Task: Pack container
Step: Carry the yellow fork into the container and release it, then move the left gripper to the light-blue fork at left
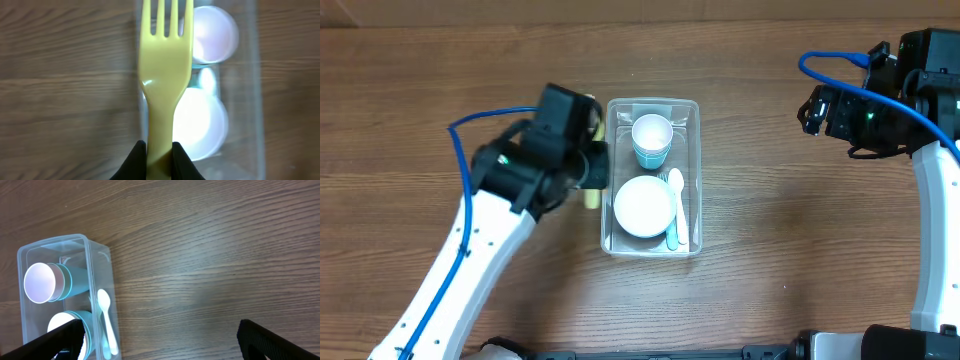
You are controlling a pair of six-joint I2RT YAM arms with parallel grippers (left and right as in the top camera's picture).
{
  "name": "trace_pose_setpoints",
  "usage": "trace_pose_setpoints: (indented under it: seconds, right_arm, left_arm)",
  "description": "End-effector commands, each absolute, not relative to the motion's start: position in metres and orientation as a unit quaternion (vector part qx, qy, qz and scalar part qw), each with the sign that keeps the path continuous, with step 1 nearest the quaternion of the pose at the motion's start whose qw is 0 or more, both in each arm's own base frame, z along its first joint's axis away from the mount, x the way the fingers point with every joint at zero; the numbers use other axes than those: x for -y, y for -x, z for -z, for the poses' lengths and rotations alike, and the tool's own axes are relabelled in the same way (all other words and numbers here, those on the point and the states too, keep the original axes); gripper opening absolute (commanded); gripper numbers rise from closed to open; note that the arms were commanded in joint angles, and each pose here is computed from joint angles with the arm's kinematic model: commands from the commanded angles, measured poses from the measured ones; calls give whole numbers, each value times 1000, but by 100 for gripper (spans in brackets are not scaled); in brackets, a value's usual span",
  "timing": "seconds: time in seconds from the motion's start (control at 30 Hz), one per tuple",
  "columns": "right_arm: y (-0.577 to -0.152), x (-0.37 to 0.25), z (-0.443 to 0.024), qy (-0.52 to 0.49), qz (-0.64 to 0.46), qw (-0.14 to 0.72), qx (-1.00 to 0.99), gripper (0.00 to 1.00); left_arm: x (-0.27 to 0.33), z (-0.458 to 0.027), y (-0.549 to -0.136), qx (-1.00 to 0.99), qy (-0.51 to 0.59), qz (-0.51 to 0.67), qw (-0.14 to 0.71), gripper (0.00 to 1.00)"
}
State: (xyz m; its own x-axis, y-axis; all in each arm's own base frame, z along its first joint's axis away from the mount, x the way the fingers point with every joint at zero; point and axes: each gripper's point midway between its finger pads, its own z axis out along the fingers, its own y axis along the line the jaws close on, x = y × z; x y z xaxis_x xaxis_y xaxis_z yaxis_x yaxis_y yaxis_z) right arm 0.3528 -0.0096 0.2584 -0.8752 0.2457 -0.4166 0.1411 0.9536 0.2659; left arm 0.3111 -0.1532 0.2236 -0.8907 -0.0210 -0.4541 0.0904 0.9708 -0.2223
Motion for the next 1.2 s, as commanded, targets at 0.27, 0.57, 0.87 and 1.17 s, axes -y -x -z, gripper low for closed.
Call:
trace_pose_setpoints:
  seconds: [0.27,0.57,0.87,1.17]
  right_arm:
    - [-356,11,-268,-101,-112,245,-958,100]
    - [-356,11,-268,-101,-112,245,-958,100]
    - [-356,11,-268,-101,-112,245,-958,100]
    - [-356,11,-268,-101,-112,245,-958,100]
  left_arm:
    - [260,-215,-314,-948,-38,206,239,14]
    - [306,-168,-313,-955,-65,203,205,18]
    - [310,-158,-320,-957,-69,197,199,21]
    - [163,-239,-324,-966,42,37,254,33]
